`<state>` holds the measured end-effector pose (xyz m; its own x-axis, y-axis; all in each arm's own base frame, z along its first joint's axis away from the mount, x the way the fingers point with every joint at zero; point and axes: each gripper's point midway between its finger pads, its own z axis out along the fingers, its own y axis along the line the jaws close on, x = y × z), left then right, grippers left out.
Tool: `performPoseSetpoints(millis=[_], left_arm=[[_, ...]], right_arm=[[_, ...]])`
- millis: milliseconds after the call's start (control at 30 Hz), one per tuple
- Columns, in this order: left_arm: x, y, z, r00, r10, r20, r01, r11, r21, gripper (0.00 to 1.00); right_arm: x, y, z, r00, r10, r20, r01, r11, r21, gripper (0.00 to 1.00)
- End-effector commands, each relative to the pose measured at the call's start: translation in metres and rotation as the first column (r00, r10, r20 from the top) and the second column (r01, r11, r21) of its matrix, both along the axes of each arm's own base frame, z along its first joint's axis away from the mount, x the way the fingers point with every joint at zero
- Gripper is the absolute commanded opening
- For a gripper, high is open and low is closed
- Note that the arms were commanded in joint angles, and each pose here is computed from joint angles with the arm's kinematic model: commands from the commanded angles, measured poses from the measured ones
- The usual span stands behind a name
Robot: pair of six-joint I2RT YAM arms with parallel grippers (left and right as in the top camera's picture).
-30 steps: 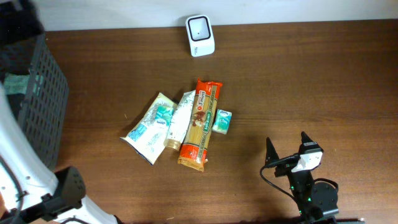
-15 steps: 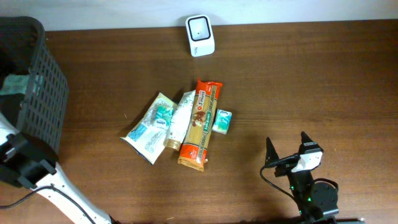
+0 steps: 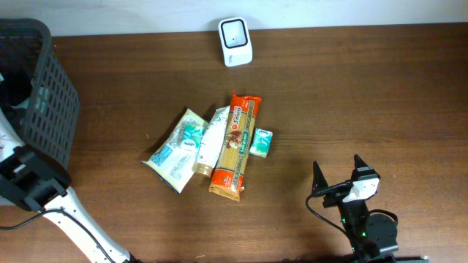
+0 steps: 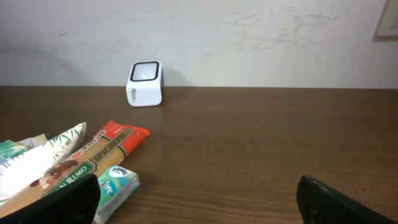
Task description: Scan the item barcode
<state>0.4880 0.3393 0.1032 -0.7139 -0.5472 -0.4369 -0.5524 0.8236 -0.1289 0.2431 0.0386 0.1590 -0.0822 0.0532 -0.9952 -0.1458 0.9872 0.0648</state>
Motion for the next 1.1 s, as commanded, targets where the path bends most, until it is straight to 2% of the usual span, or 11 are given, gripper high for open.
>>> performPoseSetpoints(millis=[0, 167, 200, 267, 300, 500, 600, 667, 800, 967, 1067], left_arm=[[0.001, -0.001, -0.032, 0.999, 0.006, -0.044, -0.008, 1.000, -0.029, 0.88], [-0.007, -0.007, -0.097, 0.990, -0.001, -0.138, -0.013, 0.995, -0.098, 0.66], [-0.007, -0.007, -0.102, 0.990, -0.001, -0.142, -0.013, 0.995, -0.102, 0.53], [-0.008, -0.008, -0.104, 0.989, -0.001, -0.145, -0.014, 0.994, -0.104, 0.01], [-0.008, -0.008, -0.103, 0.989, -0.001, -0.146, -0.014, 0.994, -0.105, 0.00], [0.001, -0.007, 0.026, 0.998, 0.041, 0.038, -0.039, 0.999, -0.033, 0.03], [-0.006, -0.023, 0.155, 0.968, 0.000, 0.251, -0.017, 0.998, 0.067, 0.77], [-0.017, -0.022, 0.184, 0.941, 0.116, 0.317, -0.125, 0.992, 0.010, 0.86], [-0.025, 0.001, 0.151, 0.896, 0.349, 0.274, -0.321, 0.936, -0.142, 0.85], [-0.017, 0.016, 0.048, 0.910, 0.382, 0.160, -0.361, 0.921, -0.145, 0.63], [-0.015, 0.011, -0.007, 0.947, 0.297, 0.119, -0.286, 0.953, -0.102, 0.64]], right_arm=[[0.000, 0.001, -0.003, 1.000, 0.004, -0.004, -0.004, 1.000, -0.008, 0.99], [0.000, 0.001, -0.003, 1.000, 0.004, -0.004, -0.004, 1.000, -0.008, 0.99], [0.000, 0.001, -0.003, 1.000, 0.004, -0.004, -0.004, 1.000, -0.008, 0.99], [0.000, 0.001, -0.003, 1.000, 0.004, -0.004, -0.004, 1.000, -0.008, 0.99], [0.000, 0.001, -0.003, 1.000, 0.004, -0.004, -0.004, 1.000, -0.008, 0.99], [0.000, 0.001, -0.003, 1.000, 0.004, -0.004, -0.004, 1.000, -0.008, 0.99], [0.000, 0.001, -0.003, 1.000, 0.004, -0.004, -0.004, 1.000, -0.008, 0.99], [0.000, 0.001, -0.003, 1.000, 0.004, -0.004, -0.004, 1.000, -0.008, 0.99], [0.000, 0.001, -0.003, 1.000, 0.004, -0.004, -0.004, 1.000, -0.008, 0.99], [0.000, 0.001, -0.003, 1.000, 0.004, -0.005, -0.004, 1.000, -0.008, 0.99], [0.000, 0.001, -0.003, 1.000, 0.004, -0.004, -0.004, 1.000, -0.008, 0.99]])
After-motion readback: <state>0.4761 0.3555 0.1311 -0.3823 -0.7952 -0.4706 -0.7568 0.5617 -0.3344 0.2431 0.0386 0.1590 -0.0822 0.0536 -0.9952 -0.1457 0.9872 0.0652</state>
